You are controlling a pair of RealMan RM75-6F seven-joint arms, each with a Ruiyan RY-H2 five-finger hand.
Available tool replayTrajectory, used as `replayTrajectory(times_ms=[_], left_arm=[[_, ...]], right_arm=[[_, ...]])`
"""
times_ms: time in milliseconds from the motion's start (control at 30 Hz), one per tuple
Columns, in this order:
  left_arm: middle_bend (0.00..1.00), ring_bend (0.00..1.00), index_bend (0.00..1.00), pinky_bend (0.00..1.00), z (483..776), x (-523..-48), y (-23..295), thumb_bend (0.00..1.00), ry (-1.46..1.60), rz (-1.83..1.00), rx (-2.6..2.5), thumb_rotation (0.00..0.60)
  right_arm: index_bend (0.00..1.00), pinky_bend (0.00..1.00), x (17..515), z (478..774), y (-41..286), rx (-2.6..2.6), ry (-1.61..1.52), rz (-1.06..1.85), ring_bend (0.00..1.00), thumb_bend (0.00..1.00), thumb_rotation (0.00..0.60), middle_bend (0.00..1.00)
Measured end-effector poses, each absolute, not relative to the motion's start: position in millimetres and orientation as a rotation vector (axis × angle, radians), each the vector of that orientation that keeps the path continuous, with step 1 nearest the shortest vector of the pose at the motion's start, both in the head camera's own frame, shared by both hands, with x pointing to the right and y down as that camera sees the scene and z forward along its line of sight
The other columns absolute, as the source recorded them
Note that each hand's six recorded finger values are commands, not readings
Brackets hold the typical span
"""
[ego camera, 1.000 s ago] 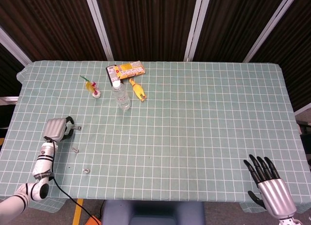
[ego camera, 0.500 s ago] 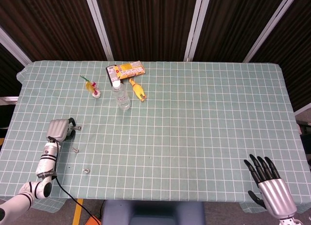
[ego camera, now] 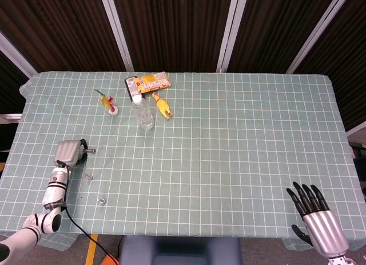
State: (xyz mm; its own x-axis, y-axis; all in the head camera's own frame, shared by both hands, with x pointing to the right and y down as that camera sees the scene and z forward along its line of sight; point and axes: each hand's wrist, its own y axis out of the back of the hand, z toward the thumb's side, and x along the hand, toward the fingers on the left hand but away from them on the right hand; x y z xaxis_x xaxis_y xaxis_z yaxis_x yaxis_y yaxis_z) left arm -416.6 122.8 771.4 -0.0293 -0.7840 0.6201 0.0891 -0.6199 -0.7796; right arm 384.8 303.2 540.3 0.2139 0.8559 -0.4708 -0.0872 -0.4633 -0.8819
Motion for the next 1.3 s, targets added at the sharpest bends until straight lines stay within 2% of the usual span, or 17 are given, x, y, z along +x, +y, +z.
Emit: replayTrajectory(times_ms=[567,1300], left_arm=[[1.00,1.00,0.53,1.00,773.6,-420.1,122.6,0.41,0.728,-1.739,-1.579,0.600],[1.00,1.00,0.52,1.00,745.9,-387.0,118.9,0.41,0.656,-1.602,-1.539,0.600]], right_arm=[[0.00,0.00,384.9,539.8,303.1,-1.632,-0.738,1.383,0.00,0.28,0.600,0.00],[0.00,0.00,385.3,537.8,303.1,-1.637,-0.740,1.376,0.00,0.28,0.600,0.00]])
